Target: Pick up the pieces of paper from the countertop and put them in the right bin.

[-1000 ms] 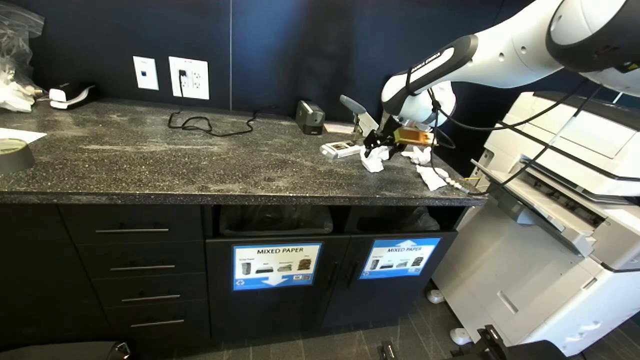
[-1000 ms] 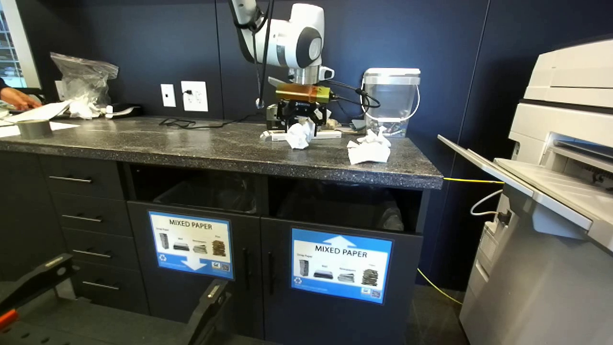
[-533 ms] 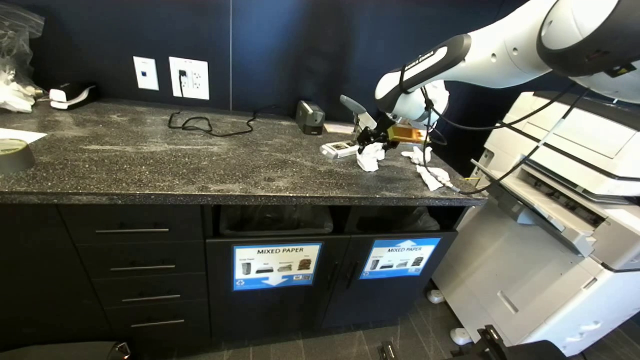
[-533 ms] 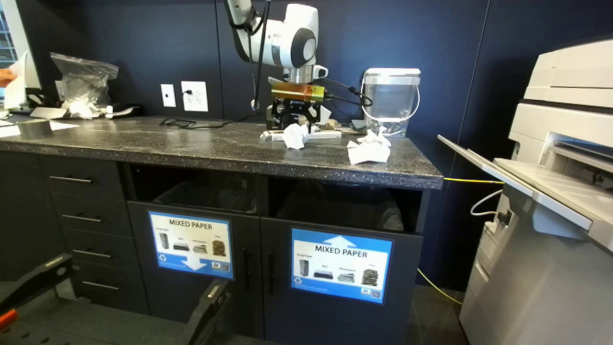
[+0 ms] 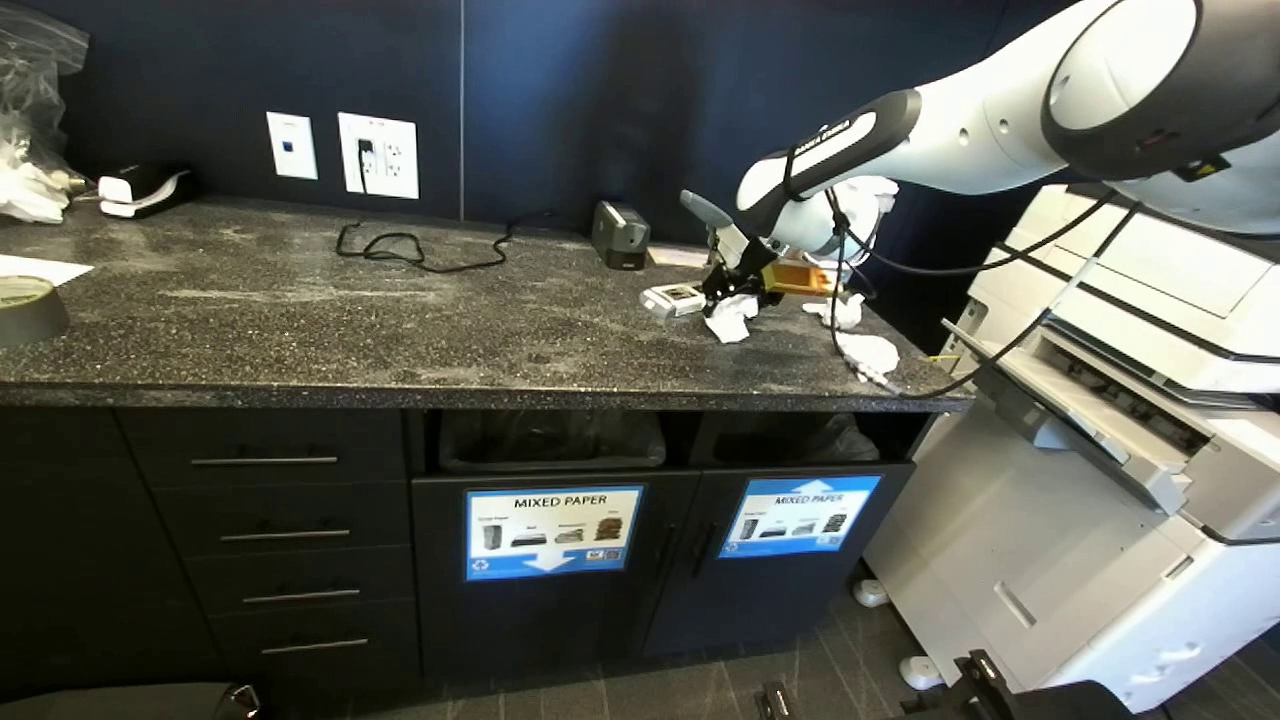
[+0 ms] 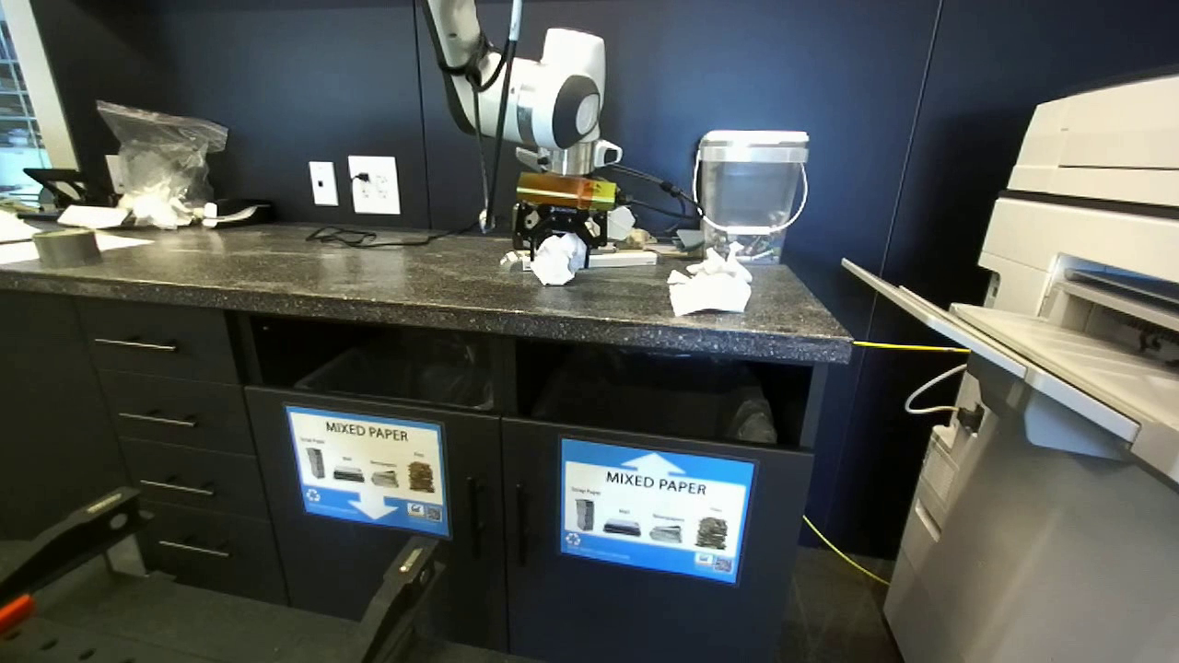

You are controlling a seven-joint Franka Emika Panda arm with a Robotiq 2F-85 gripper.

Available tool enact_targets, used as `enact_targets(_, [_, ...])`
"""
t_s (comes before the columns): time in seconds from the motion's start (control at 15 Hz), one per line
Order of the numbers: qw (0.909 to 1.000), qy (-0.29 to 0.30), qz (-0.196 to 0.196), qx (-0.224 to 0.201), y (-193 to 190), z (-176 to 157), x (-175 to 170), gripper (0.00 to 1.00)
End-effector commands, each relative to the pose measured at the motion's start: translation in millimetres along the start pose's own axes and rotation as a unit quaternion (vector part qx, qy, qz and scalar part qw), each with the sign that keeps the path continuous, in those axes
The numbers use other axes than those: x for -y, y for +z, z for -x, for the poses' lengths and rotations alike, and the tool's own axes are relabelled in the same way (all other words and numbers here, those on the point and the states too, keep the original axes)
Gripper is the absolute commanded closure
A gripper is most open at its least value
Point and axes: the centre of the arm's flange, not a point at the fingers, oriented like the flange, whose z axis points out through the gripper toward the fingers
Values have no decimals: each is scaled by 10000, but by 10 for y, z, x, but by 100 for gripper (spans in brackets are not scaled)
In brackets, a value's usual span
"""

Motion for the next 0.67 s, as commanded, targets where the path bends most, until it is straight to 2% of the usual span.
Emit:
enact_targets(0.0, [9999, -66, -104, -45, 52, -165, -60, 6])
enact_targets(0.07, [9999, -78, -98, -35, 65, -159, -49, 27])
enact_targets(0.2, [9999, -102, -84, -23, 79, -157, -36, 30])
enact_targets(0.6, [9999, -158, -50, 43, 98, -165, 5, 75])
